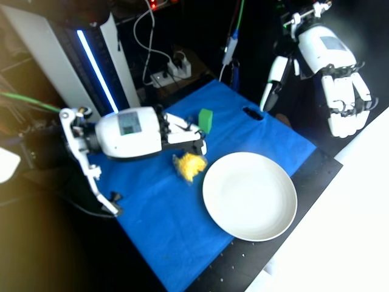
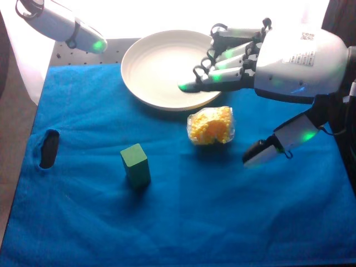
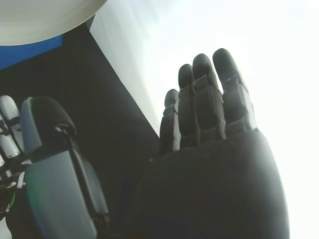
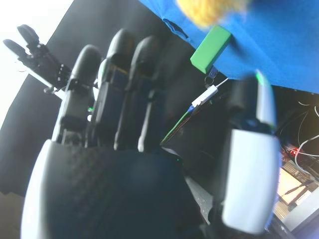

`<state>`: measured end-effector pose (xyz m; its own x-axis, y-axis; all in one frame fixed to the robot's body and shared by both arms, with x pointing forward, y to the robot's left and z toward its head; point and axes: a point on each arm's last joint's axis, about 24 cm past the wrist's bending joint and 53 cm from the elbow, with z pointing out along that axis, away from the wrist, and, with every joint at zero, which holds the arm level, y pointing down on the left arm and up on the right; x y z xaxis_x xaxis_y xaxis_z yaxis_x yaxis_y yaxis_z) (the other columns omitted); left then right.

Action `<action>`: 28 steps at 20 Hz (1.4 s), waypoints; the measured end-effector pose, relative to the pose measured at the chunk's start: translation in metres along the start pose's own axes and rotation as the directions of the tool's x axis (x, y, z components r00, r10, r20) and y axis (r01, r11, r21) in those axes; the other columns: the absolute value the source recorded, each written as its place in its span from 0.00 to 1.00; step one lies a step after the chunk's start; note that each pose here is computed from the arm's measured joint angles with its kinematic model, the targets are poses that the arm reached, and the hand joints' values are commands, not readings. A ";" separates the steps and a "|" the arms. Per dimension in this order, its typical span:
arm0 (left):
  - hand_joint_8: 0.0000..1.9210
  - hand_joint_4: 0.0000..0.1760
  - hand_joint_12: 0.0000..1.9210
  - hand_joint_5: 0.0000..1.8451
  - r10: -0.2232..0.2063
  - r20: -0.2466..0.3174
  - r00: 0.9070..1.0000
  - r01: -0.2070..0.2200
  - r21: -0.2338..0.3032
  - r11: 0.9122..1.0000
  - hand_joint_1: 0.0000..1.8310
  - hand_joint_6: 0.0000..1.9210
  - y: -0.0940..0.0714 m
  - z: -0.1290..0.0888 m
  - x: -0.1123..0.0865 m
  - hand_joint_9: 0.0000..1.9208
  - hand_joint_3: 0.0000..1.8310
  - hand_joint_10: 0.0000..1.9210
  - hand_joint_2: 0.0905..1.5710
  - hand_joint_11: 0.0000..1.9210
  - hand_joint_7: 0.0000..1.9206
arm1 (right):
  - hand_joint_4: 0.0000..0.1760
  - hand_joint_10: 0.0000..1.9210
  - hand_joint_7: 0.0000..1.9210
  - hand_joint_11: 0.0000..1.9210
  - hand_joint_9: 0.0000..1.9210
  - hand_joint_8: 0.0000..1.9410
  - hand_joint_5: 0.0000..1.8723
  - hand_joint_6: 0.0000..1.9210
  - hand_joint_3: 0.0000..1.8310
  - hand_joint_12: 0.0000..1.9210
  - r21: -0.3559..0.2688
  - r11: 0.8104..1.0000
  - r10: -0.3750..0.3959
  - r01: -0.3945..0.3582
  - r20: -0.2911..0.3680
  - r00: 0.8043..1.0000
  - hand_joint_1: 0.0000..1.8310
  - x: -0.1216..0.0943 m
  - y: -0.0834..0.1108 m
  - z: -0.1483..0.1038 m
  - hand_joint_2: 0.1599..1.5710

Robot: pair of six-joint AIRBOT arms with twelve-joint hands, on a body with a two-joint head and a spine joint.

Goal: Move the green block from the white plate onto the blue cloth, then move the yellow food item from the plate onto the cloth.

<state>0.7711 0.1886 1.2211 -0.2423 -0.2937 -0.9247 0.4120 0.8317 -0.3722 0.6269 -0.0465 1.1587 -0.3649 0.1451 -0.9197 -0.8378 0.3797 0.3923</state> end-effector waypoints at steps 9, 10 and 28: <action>0.00 0.93 0.49 0.05 -0.036 0.018 0.999 0.035 0.079 0.996 0.36 0.00 -0.019 -0.019 0.005 0.16 0.00 0.00 0.45 0.00 0.13 | 0.96 0.00 0.01 0.00 0.03 0.00 0.00 0.00 0.00 0.24 0.113 0.985 0.107 -0.130 0.192 0.975 0.36 -0.060 -0.036 -0.035 0.36; 0.00 0.79 0.46 0.04 -0.056 0.033 0.998 0.052 0.095 0.994 0.33 0.00 -0.019 -0.025 0.002 0.15 0.00 0.00 0.45 0.00 0.13 | 0.99 0.00 0.00 0.00 0.02 0.00 0.00 0.00 0.00 0.19 0.118 0.980 0.126 -0.157 0.237 0.963 0.37 -0.072 -0.040 -0.042 0.35; 0.00 0.64 0.40 0.00 -0.163 0.280 0.946 0.036 0.409 0.912 0.37 0.00 -0.104 -0.098 -0.066 0.10 0.00 0.00 0.43 0.00 0.08 | 1.00 0.00 0.01 0.00 0.00 0.00 0.00 0.00 0.00 0.00 -0.055 0.960 0.243 -0.274 0.646 0.723 0.35 -0.185 -0.030 -0.116 0.37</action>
<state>0.6584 0.1675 1.3283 -0.0502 -0.5453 -0.8368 0.7263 0.5552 -0.4054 0.6727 -0.1908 1.3187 -0.2053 0.7878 -0.5807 -0.7265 0.2749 0.6298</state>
